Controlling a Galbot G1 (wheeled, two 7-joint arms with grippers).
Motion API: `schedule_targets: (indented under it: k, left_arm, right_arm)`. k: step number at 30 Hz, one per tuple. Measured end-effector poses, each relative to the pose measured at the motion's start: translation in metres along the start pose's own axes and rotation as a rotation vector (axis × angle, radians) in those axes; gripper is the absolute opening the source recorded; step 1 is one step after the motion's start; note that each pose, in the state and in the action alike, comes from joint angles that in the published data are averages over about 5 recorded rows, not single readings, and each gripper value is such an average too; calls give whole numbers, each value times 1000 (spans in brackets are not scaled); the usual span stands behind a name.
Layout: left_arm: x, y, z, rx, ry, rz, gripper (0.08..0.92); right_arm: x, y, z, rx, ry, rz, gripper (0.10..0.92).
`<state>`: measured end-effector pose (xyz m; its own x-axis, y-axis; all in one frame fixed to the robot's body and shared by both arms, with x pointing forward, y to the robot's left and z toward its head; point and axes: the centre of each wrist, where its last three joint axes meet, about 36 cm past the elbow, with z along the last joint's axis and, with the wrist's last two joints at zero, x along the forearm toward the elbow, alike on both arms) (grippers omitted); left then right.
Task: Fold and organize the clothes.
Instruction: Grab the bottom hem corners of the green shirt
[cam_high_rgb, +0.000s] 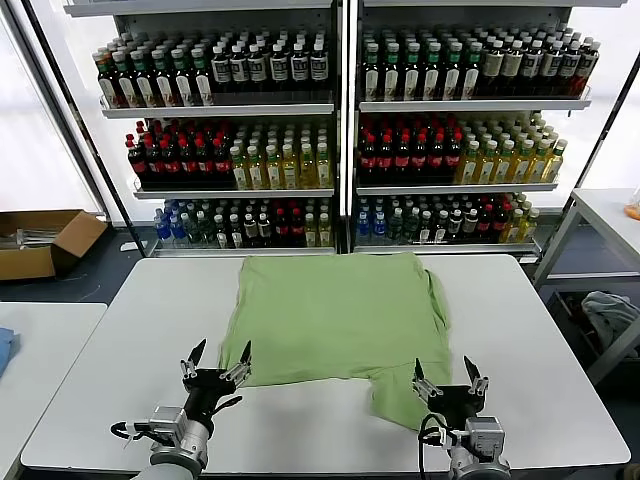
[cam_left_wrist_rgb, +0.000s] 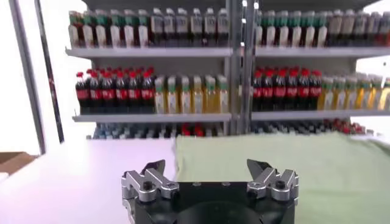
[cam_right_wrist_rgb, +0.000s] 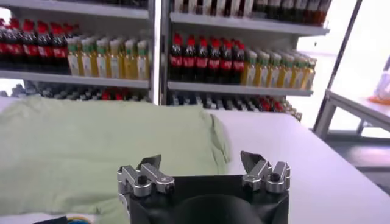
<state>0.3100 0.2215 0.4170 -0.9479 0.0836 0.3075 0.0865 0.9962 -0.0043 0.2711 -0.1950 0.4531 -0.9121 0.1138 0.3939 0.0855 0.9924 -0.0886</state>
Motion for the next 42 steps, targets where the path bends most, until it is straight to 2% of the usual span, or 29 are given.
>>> schedule_targets:
  k: [8, 14, 27, 42]
  left_arm:
    - [-1, 5, 5, -17, 74, 5, 823]
    - [-6, 11, 8, -22, 108, -6, 823]
    - [-16, 20, 18, -13, 164, -20, 823]
    - [-16, 21, 25, -9, 196, -21, 823]
  right_arm:
    - [5, 5, 8, -22, 48, 18, 823]
    - [7, 8, 14, -29, 81, 34, 823]
    - [7, 16, 27, -37, 136, 46, 823]
    - [6, 22, 40, -34, 178, 41, 823]
